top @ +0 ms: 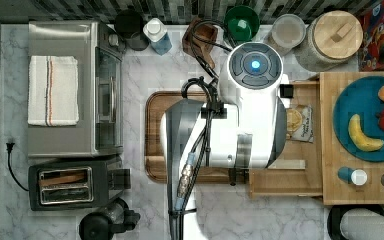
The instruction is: Close the drawer.
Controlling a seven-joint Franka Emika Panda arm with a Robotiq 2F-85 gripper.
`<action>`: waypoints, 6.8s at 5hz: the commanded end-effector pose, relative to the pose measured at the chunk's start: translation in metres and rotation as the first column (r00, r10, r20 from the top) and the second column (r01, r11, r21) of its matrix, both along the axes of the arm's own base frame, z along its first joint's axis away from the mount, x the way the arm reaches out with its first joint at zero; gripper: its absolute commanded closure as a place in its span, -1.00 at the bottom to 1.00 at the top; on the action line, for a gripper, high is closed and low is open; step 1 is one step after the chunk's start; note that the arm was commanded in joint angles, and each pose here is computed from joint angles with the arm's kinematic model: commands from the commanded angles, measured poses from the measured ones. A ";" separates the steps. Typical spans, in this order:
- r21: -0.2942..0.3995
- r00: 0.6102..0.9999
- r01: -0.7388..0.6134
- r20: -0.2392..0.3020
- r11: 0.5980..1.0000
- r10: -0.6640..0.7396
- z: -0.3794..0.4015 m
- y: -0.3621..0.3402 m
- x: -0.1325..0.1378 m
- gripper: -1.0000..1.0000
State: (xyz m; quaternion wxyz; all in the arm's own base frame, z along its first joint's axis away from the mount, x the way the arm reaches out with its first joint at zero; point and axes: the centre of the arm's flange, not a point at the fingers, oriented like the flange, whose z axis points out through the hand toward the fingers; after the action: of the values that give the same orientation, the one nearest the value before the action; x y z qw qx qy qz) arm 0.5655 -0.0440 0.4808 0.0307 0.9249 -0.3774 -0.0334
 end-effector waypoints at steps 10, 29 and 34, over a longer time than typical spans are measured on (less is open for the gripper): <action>0.009 0.738 -0.675 -0.011 0.738 0.675 -0.122 0.103 -0.052 1.00; -0.155 0.575 -0.810 -0.023 0.565 0.818 -0.181 -0.360 -0.090 1.00; -0.155 0.575 -0.810 -0.023 0.565 0.818 -0.181 -0.360 -0.090 1.00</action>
State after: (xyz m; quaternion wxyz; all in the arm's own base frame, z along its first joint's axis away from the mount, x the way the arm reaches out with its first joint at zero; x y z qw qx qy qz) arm 0.5019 -0.2688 0.2418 0.0261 0.9869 0.1587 -0.0115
